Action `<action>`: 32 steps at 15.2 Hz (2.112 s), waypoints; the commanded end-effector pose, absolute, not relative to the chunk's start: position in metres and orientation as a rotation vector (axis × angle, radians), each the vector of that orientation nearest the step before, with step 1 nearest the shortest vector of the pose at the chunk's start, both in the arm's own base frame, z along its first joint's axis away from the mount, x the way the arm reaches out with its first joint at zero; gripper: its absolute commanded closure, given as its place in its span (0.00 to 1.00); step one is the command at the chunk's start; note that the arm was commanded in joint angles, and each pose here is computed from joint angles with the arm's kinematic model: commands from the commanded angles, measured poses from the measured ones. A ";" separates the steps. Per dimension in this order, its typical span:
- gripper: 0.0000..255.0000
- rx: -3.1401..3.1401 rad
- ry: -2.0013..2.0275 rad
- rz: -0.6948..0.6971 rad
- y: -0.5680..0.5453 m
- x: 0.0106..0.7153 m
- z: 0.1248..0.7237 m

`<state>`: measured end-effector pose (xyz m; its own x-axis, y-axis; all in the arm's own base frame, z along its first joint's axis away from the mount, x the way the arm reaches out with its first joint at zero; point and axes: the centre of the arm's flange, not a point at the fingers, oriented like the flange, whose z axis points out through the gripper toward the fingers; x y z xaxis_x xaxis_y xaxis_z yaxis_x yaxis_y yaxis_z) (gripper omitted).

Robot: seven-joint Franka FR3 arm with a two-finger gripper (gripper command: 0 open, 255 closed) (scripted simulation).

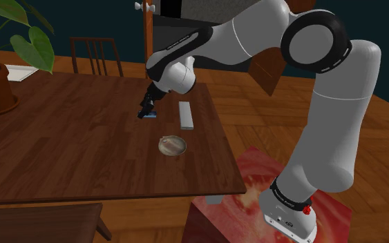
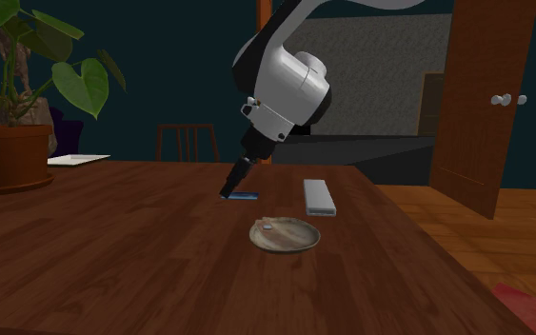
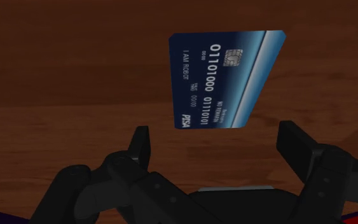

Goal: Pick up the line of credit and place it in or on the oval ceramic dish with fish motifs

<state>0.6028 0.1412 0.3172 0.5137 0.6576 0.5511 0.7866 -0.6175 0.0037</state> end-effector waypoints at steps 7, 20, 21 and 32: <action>1.00 -2.510 -1.222 -0.757 0.141 0.603 0.317; 1.00 -2.510 -1.222 -0.757 0.141 0.603 0.359; 1.00 -2.510 -1.222 -0.757 0.141 0.603 0.365; 1.00 -2.510 -1.222 -0.757 0.141 0.603 0.423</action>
<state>0.6032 0.1414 0.4161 0.5134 0.6575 0.5515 0.7866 -0.6175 0.0039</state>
